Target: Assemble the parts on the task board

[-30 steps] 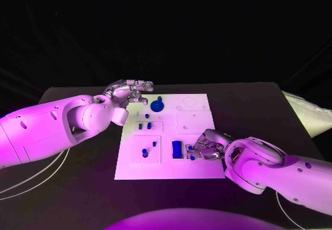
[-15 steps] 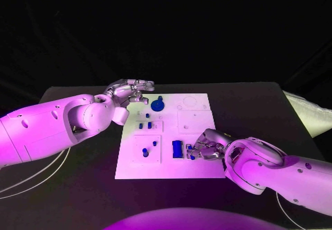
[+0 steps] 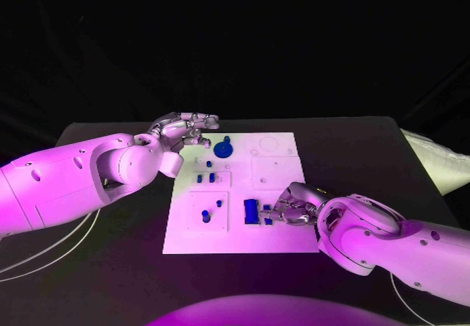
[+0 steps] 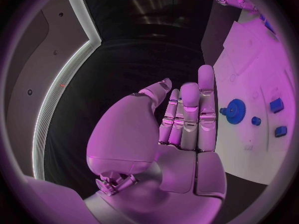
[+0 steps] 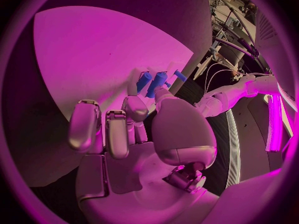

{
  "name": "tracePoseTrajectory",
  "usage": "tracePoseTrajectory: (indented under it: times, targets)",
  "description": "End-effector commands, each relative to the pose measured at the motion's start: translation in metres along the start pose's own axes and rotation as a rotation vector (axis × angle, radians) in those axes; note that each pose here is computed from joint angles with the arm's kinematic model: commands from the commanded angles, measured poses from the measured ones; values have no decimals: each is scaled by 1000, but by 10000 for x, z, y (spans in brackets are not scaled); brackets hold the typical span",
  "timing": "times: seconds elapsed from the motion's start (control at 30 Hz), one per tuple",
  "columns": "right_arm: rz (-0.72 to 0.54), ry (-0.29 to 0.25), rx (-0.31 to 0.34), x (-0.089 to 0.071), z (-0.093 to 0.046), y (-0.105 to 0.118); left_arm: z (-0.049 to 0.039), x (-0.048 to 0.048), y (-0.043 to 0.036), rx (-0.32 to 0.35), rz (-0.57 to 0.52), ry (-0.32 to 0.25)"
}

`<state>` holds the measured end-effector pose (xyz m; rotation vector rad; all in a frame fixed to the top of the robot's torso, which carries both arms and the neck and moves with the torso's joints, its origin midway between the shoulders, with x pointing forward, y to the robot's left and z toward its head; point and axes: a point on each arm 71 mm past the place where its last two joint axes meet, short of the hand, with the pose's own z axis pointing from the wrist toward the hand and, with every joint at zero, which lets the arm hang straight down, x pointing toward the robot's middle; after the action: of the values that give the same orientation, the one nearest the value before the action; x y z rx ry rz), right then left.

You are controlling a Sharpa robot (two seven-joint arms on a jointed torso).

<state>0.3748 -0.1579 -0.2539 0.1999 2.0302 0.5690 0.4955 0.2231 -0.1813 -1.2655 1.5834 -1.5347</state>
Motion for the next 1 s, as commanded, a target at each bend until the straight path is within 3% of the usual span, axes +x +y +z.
tracePoseTrajectory:
  times: [0.03, 0.57, 1.0]
  targets:
    - [-19, -15, -13, -9, -8, 17, 6, 30, -4, 3, -1, 24]
    - [-61, 6, -83, -34, -76, -26, -1, 17, -4, 2, 0, 22]
    - [-78, 10, -77, -29, -57, -36, -1, 15, -4, 2, 0, 21]
